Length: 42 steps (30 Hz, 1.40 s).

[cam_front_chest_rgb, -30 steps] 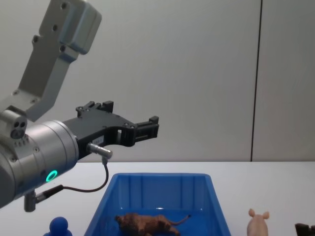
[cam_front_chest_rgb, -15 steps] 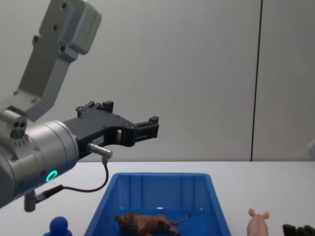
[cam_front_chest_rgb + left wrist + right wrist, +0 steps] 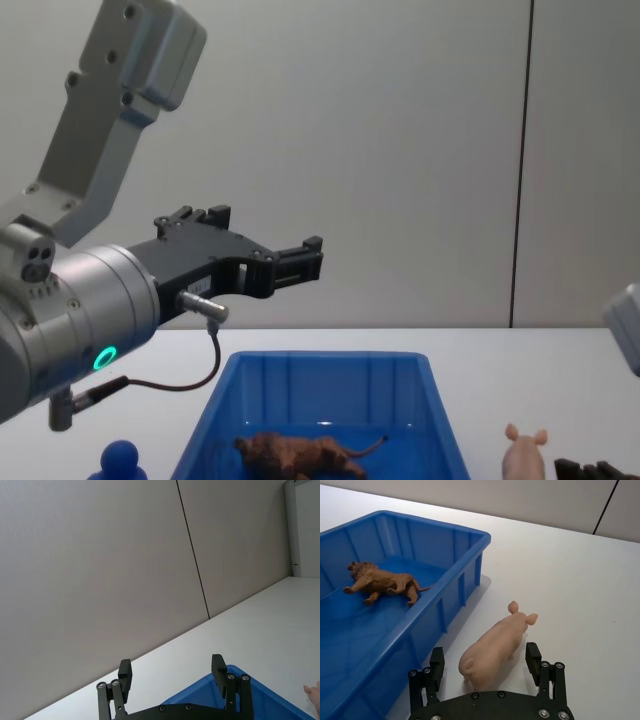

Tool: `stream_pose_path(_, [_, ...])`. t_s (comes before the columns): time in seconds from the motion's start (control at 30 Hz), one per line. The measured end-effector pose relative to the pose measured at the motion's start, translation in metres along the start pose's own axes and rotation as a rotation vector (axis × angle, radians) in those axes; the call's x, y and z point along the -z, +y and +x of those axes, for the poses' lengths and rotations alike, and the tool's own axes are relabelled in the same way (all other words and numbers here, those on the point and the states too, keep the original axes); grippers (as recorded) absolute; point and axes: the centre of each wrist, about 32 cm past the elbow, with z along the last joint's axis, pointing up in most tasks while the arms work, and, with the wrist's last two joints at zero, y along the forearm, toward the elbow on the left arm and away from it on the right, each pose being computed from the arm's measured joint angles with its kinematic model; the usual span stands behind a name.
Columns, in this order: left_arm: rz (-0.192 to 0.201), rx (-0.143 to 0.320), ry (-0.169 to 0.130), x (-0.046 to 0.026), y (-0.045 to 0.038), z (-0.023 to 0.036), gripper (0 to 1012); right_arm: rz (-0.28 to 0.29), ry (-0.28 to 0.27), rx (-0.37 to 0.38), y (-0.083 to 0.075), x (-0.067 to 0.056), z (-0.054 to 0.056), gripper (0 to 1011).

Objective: Pick up the two dolls from the table and place them into the box.

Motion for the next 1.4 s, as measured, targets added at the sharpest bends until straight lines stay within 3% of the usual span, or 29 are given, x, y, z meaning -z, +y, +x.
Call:
stream_pose_path(1.07, [0.0,0.0,0.0,0.0,0.0,0.0,1003,-0.01,0.024,0.124,-0.01,-0.005,0.006,1001])
stream_pose_path(1.4, [0.0,0.0,0.0,0.0,0.0,0.0,1003,0.009,0.079,0.082,-0.01,-0.004,0.009,766])
